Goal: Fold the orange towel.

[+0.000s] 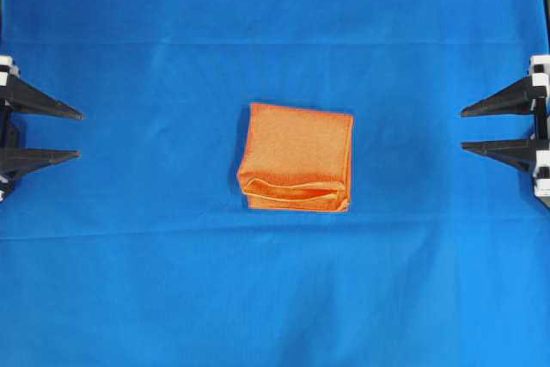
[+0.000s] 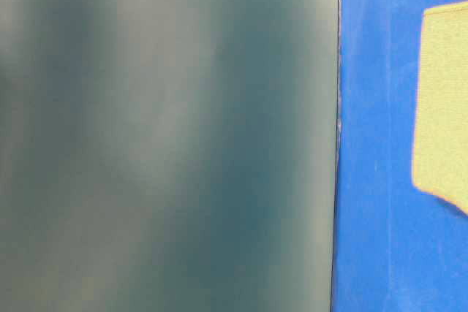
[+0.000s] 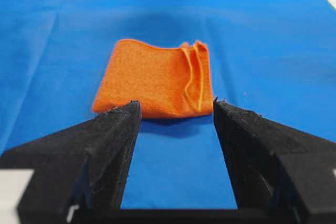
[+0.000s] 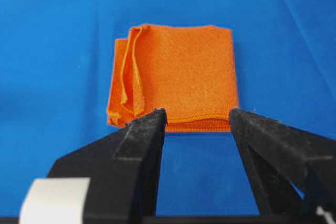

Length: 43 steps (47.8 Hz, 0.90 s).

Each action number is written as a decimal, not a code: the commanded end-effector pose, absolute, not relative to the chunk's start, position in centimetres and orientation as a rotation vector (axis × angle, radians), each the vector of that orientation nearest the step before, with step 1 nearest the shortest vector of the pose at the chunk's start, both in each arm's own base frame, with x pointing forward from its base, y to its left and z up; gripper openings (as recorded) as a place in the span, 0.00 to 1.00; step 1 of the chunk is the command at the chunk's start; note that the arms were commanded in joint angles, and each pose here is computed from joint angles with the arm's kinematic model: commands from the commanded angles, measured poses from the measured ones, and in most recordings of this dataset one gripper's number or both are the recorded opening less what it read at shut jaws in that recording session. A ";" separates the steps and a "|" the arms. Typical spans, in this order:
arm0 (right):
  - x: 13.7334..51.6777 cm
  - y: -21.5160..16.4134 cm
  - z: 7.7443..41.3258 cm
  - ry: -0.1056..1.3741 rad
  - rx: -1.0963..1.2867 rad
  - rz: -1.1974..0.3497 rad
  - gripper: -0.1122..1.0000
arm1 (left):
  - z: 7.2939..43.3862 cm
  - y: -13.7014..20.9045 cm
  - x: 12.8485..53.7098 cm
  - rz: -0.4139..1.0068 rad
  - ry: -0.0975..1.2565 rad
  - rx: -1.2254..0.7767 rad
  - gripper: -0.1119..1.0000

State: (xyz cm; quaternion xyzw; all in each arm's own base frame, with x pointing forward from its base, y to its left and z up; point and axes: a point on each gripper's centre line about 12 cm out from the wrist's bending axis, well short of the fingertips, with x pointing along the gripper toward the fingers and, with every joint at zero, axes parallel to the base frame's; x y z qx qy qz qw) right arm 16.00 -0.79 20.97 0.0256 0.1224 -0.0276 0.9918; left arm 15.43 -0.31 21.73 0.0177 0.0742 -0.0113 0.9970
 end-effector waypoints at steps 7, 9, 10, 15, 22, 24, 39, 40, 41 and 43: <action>16.2 -0.8 21.4 0.235 0.056 -0.056 0.62 | 22.1 -0.3 15.6 -0.019 0.144 0.034 0.57; 16.2 -0.8 21.5 0.233 0.055 -0.055 0.62 | 22.1 -0.3 15.6 -0.019 0.144 0.035 0.57; 16.2 -0.8 21.4 0.235 0.055 -0.055 0.62 | 22.1 -0.3 15.6 -0.019 0.144 0.034 0.57; 16.2 -0.8 21.5 0.233 0.055 -0.055 0.62 | 22.1 -0.3 15.6 -0.019 0.144 0.034 0.57; 16.2 -0.8 21.5 0.233 0.055 -0.055 0.62 | 22.1 -0.3 15.6 -0.019 0.144 0.034 0.57; 16.2 -0.8 21.5 0.233 0.055 -0.055 0.62 | 22.1 -0.3 15.6 -0.019 0.144 0.034 0.57; 16.2 -0.8 21.4 0.235 0.053 -0.055 0.62 | 22.0 -0.3 15.6 -0.020 0.150 0.034 0.57; 16.2 -0.8 21.4 0.235 0.053 -0.055 0.62 | 22.1 -0.3 15.6 -0.020 0.149 0.034 0.57; 16.2 -0.8 21.4 0.235 0.053 -0.055 0.62 | 22.0 -0.3 15.6 -0.020 0.152 0.034 0.57; 16.2 -0.8 21.4 0.235 0.055 -0.055 0.62 | 22.0 -0.3 15.6 -0.020 0.150 0.034 0.57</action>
